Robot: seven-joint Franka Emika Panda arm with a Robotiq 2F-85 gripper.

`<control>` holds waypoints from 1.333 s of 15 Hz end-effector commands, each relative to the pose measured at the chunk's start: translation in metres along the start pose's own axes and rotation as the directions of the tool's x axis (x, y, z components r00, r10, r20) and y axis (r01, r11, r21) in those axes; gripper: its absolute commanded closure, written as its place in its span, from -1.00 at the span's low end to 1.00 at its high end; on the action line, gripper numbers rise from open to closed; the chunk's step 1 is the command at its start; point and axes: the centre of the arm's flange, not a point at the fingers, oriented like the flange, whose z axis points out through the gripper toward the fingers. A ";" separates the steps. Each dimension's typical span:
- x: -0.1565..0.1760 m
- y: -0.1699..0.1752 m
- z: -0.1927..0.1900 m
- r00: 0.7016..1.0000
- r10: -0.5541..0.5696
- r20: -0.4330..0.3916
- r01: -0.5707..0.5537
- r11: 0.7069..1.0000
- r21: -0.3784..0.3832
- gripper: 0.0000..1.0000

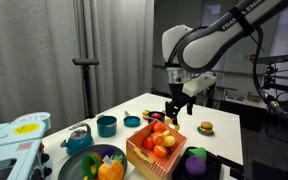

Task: Move the box to the right slightly

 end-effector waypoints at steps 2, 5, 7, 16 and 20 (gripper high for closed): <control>0.001 0.000 -0.001 1.000 0.000 -0.001 0.000 1.000 0.000 -1.00; 0.006 0.002 0.003 1.000 0.000 -0.014 0.000 1.000 -0.012 -1.00; 0.016 0.018 0.007 0.999 0.019 -0.049 -0.020 0.999 -0.030 -1.00; 0.073 0.035 0.059 0.969 0.046 -0.244 -0.047 0.999 0.002 -1.00; 0.090 0.021 0.090 0.961 0.008 -0.278 0.012 0.997 0.071 -1.00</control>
